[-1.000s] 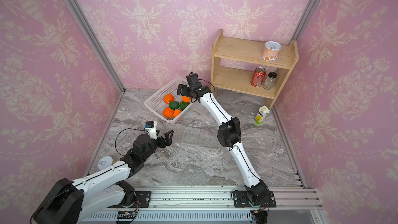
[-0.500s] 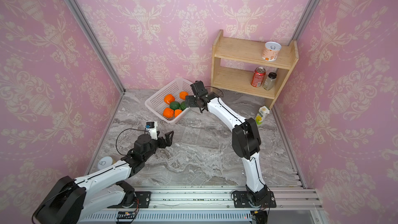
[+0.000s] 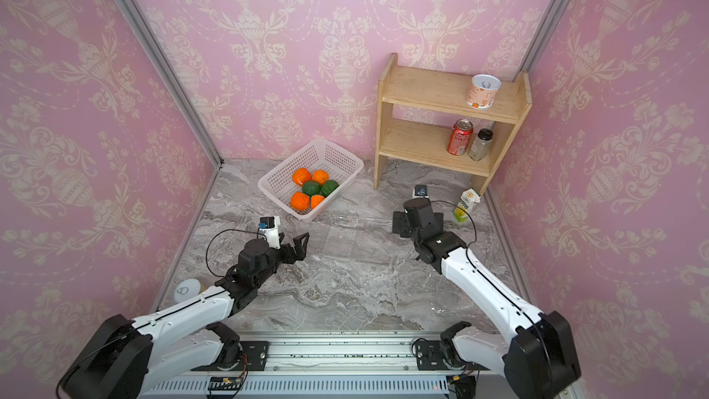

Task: Take oranges out of containers
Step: Reset both arms

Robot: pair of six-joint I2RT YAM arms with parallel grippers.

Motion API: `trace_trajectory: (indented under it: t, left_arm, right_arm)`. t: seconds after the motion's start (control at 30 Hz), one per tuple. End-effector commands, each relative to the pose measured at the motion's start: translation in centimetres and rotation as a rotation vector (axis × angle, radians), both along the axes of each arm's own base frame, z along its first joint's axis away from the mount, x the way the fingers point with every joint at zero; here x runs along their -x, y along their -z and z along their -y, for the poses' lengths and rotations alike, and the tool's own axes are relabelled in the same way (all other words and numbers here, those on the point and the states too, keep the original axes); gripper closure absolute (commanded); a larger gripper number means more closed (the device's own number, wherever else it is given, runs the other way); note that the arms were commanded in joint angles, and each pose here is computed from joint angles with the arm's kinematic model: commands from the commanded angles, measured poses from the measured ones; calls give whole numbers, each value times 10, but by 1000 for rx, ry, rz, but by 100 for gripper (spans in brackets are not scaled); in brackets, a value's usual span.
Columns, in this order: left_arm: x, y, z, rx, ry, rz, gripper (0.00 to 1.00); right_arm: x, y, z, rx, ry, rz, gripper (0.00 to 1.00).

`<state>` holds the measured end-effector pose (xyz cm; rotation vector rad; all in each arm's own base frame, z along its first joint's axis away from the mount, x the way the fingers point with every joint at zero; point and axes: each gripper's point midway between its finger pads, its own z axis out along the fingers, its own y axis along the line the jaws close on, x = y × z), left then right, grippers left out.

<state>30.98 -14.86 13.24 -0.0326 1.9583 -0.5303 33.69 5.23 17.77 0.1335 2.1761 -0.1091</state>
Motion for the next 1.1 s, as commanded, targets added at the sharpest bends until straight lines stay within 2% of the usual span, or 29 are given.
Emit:
trace_trajectory:
  t: [0.0, 0.07, 0.13, 0.2, 0.27, 0.37, 0.5, 0.57, 0.63, 0.83, 0.93, 1.03, 1.07]
  left_arm:
    - [0, 5, 2, 9, 16, -13, 1]
    - [-1, 7, 4, 9, 21, -20, 1]
    - [-1, 9, 6, 11, 30, -25, 1]
    - [-2, 9, 7, 9, 34, -28, 1]
    - [-2, 11, 8, -2, 38, -32, 1]
    - [-3, 11, 6, -18, 35, -33, 1]
    - [-4, 11, 5, -41, 34, -33, 1]
    - [-4, 10, 5, -50, 33, -33, 1]
    - [-5, 10, 3, -63, 27, -29, 1]
    - [-5, 10, -1, -94, 14, -24, 1]
    - [-6, 9, -2, -111, 15, -20, 1]
    - [-5, 1, -4, -132, 15, 3, 1]
    - [-5, -4, -5, -147, 18, 15, 1]
  right_arm:
    - [-2, -6, 26, 49, 31, 153, 0]
    - [-2, 3, 41, 78, 52, 236, 0]
    - [-3, 19, 62, 51, 126, 255, 0]
    - [-10, 34, 75, 3, 163, 211, 0]
    - [-20, 46, 86, 9, 192, 152, 0]
    - [-36, 61, 89, 40, 171, 113, 0]
    - [-54, 77, 96, 21, 178, 75, 0]
    - [-65, 79, 90, -24, 127, 96, 0]
    - [-70, 82, 88, -10, 113, 72, 0]
    - [-58, 75, 69, 6, 20, 199, 0]
    - [-59, 76, 64, 16, -5, 194, 0]
    - [-56, 85, 51, -20, -98, 210, 0]
    - [-56, 82, 50, -16, -110, 268, 0]
